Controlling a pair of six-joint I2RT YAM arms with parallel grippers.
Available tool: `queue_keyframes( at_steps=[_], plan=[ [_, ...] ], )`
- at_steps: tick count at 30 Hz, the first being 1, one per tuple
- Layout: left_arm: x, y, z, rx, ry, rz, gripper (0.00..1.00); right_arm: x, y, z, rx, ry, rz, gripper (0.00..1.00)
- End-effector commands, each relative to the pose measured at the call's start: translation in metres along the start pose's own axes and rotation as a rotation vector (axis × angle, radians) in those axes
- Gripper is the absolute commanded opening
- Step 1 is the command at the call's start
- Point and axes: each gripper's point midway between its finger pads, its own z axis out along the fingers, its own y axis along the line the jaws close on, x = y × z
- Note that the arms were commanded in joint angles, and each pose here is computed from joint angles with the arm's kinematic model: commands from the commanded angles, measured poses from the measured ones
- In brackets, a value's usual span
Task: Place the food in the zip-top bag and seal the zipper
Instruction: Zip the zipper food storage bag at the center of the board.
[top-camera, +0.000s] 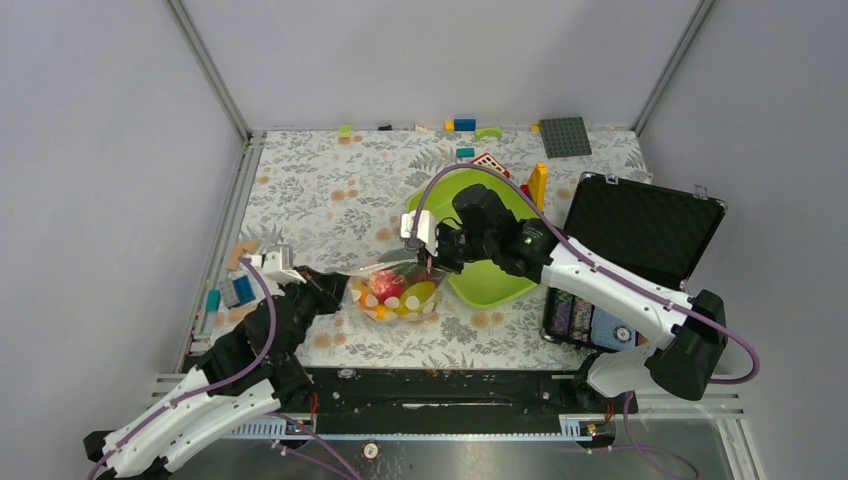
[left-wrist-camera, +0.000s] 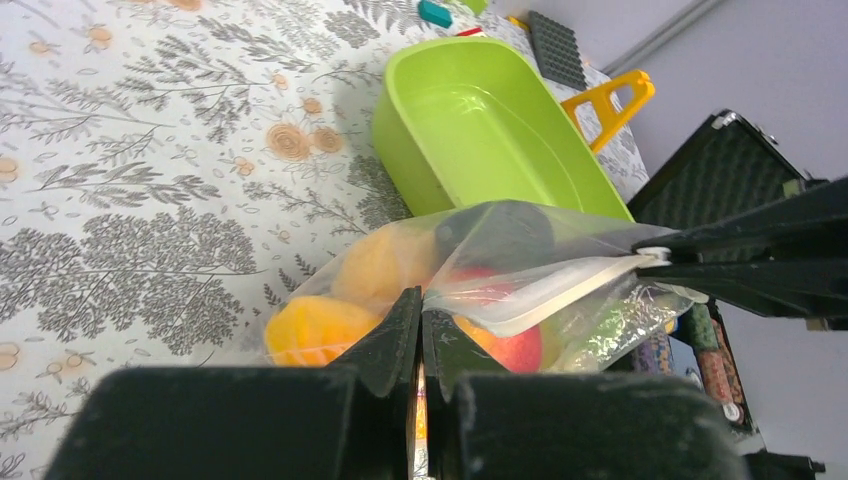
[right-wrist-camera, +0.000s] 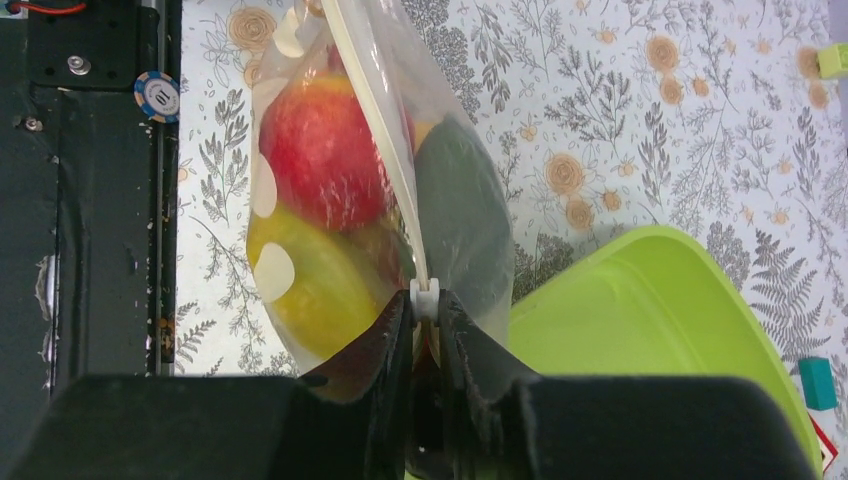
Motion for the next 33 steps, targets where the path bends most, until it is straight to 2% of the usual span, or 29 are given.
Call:
queue_keyframes(
  at_steps=[1,18,27,31,32,33],
  plan=[
    [-0.036,0.048,-0.01,-0.253,-0.164,-0.001,0.0,0.03,-0.018,-0.037,0.132,0.124,0.061,0.06],
    [-0.051,0.074,-0.027,-0.384,-0.235,-0.041,0.0,0.057,-0.029,-0.06,0.241,0.207,0.107,0.04],
    [-0.056,0.077,-0.031,-0.407,-0.252,-0.063,0.0,0.056,-0.03,-0.06,0.241,0.186,0.133,0.04],
    [-0.055,0.072,-0.027,-0.392,-0.245,-0.062,0.0,0.038,-0.029,-0.053,0.218,0.091,0.144,0.11],
    [-0.056,0.071,-0.026,-0.391,-0.245,-0.061,0.0,0.034,-0.033,-0.054,0.24,0.071,0.146,0.15],
    [-0.056,0.069,-0.025,-0.389,-0.243,-0.057,0.0,0.031,-0.038,-0.057,0.275,0.052,0.15,0.23]
  ],
)
